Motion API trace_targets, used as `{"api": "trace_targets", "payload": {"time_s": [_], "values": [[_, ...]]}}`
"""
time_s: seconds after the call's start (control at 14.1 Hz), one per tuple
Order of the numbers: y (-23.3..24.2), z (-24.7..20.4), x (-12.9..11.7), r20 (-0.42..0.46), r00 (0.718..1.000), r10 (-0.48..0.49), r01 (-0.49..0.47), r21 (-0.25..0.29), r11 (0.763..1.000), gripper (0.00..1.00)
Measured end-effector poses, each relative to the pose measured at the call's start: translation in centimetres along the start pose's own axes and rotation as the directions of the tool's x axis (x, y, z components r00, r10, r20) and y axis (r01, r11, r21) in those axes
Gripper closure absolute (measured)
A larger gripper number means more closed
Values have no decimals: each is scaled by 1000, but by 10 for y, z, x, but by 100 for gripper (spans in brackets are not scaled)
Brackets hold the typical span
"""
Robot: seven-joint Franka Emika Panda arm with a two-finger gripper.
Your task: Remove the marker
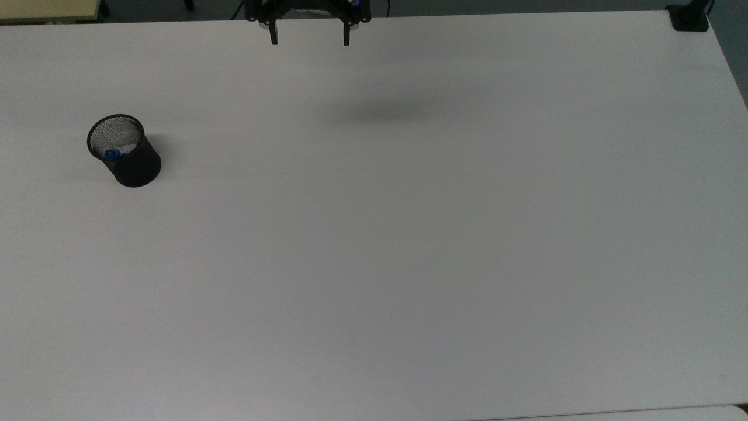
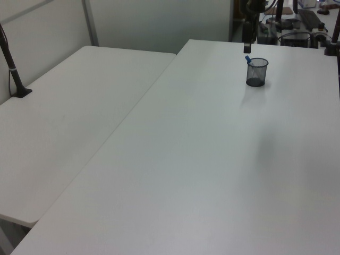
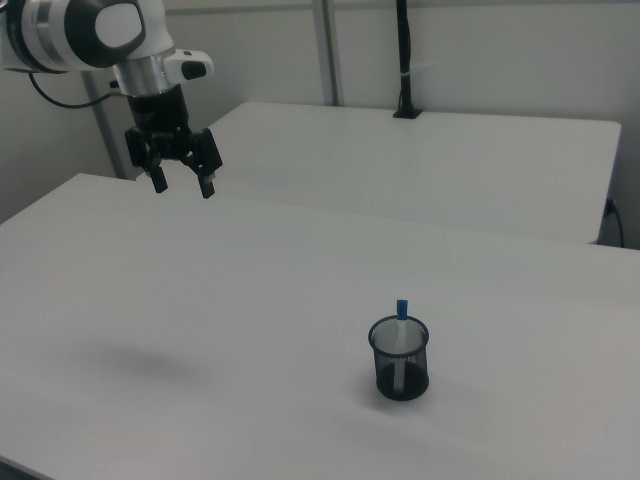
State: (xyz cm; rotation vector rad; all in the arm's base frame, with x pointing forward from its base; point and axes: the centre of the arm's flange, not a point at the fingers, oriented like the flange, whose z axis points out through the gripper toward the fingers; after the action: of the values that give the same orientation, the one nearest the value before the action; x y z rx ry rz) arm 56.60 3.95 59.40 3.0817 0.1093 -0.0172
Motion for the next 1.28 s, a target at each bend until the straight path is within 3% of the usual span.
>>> {"api": "trace_targets", "payload": {"time_s": [0.85, 1.0, 1.28], "values": [[13, 2, 1, 0, 1000, 21, -21, -4, 1000, 0], [51, 5, 4, -19, 998, 63, -63, -7, 998, 0], [151, 25, 4, -59, 998, 38, -39, -21, 999, 0]]}}
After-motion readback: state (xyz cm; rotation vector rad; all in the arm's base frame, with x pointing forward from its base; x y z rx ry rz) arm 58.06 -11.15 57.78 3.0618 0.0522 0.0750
